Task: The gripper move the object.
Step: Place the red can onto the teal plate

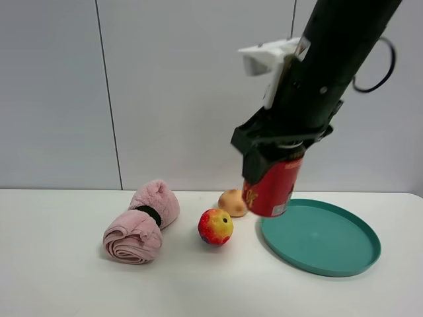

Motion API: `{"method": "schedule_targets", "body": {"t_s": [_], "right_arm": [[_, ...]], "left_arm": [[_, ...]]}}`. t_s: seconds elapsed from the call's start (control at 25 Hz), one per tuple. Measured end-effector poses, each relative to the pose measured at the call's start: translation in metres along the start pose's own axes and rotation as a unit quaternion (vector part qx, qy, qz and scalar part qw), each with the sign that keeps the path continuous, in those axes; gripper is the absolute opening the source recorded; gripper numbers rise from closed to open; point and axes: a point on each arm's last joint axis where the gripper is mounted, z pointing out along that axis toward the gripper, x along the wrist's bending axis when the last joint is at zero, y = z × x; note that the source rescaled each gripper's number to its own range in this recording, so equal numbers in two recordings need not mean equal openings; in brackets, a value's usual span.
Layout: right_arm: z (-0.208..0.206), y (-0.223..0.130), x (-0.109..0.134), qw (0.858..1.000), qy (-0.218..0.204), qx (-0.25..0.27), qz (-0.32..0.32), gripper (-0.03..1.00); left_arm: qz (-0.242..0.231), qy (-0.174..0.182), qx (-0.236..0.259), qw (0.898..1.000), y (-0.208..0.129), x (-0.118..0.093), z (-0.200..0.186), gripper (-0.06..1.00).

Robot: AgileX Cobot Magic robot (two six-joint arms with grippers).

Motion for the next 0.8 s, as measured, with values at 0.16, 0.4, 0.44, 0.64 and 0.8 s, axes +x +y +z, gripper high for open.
{"method": "schedule_targets", "body": {"t_s": [0.16, 0.4, 0.44, 0.64, 0.8], "right_arm": [[-0.033, -0.009, -0.032, 0.996, -0.047, -0.012, 0.069, 0.00], [-0.051, -0.024, -0.086, 0.980, -0.111, -0.009, 0.162, 0.00], [-0.051, -0.027, -0.096, 0.976, -0.119, -0.008, 0.179, 0.00], [-0.032, -0.033, -0.138, 0.961, -0.150, -0.013, 0.232, 0.00], [0.010, -0.033, -0.158, 0.958, -0.149, 0.007, 0.246, 0.00]], "left_arm": [[0.000, 0.000, 0.000, 1.000, 0.000, 0.000, 0.000, 1.00], [0.000, 0.000, 0.000, 1.000, 0.000, 0.000, 0.000, 1.00], [0.000, 0.000, 0.000, 1.000, 0.000, 0.000, 0.000, 1.00], [0.000, 0.000, 0.000, 1.000, 0.000, 0.000, 0.000, 1.00], [0.000, 0.000, 0.000, 1.000, 0.000, 0.000, 0.000, 1.00]]}}
